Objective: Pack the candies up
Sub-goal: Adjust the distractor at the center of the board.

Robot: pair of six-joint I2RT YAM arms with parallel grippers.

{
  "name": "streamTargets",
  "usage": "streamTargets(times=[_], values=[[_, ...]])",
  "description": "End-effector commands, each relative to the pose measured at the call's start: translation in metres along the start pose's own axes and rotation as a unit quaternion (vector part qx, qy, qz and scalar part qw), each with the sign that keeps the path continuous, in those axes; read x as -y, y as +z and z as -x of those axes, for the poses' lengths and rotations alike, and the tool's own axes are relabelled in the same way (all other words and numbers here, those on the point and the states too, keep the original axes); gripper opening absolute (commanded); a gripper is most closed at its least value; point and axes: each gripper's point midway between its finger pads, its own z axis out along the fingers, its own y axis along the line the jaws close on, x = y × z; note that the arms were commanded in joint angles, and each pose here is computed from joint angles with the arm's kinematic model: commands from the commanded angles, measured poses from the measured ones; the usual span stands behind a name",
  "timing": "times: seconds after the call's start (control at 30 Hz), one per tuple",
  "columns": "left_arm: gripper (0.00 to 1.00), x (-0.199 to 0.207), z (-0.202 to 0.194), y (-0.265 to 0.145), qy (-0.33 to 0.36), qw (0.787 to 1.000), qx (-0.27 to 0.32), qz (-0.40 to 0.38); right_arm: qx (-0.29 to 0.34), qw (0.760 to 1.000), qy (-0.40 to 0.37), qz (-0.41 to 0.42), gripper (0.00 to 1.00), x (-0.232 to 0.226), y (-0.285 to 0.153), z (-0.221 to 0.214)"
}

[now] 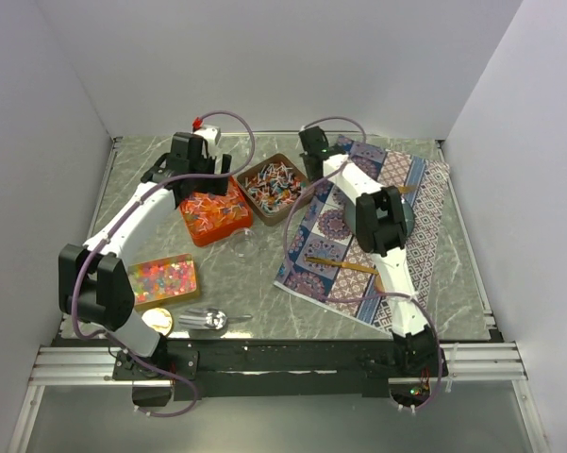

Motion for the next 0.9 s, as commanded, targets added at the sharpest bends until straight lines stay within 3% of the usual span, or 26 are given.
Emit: streamTargets(times=[0.0, 0.2, 0.33, 0.37, 0.4, 0.47, 0.5, 0.6, 0.7, 0.8, 0.87], values=[[0.97, -0.001, 0.032, -0.023, 0.007, 0.999, 0.049, 0.000, 0.085, 0.993, -0.039, 0.073, 0.00, -0.040, -0.043, 0.054], [0.97, 0.006, 0.033, -0.025, 0.004, 0.999, 0.051, -0.017, 0.080, 0.995, -0.029, 0.043, 0.00, -0.020, -0.053, 0.054], [0.97, 0.036, 0.011, -0.029, 0.011, 0.994, 0.026, -0.109, 0.112, 0.993, 0.015, 0.032, 0.52, 0.008, -0.084, 0.085], [0.98, 0.047, 0.003, -0.031, 0.014, 0.990, 0.022, -0.140, 0.120, 0.992, 0.024, 0.039, 0.57, 0.010, -0.093, 0.091], [0.98, 0.072, -0.012, -0.035, 0.014, 0.977, 0.014, -0.214, 0.140, 0.988, 0.047, 0.050, 0.60, 0.017, -0.117, 0.105], [0.99, 0.097, -0.023, -0.044, 0.023, 0.962, 0.013, -0.273, 0.150, 0.984, 0.073, 0.060, 0.60, 0.033, -0.131, 0.107], [0.99, 0.122, -0.033, -0.049, 0.049, 0.949, 0.006, -0.313, 0.174, 0.978, 0.098, 0.064, 0.60, 0.044, -0.158, 0.119], [0.99, 0.147, -0.044, -0.045, 0.070, 0.941, -0.002, -0.331, 0.181, 0.965, 0.185, 0.047, 0.60, 0.093, -0.179, 0.118], [0.93, 0.169, -0.048, -0.036, 0.087, 0.915, -0.005, -0.393, 0.148, 0.947, 0.284, 0.017, 0.52, 0.164, -0.182, 0.095], [0.83, 0.199, -0.063, -0.028, 0.102, 0.893, -0.039, -0.436, 0.116, 0.957, 0.264, -0.042, 0.59, 0.214, -0.174, 0.056], [0.83, 0.215, -0.074, -0.025, 0.108, 0.886, -0.068, -0.445, 0.069, 0.954, 0.286, -0.065, 0.65, 0.239, -0.165, 0.020]])
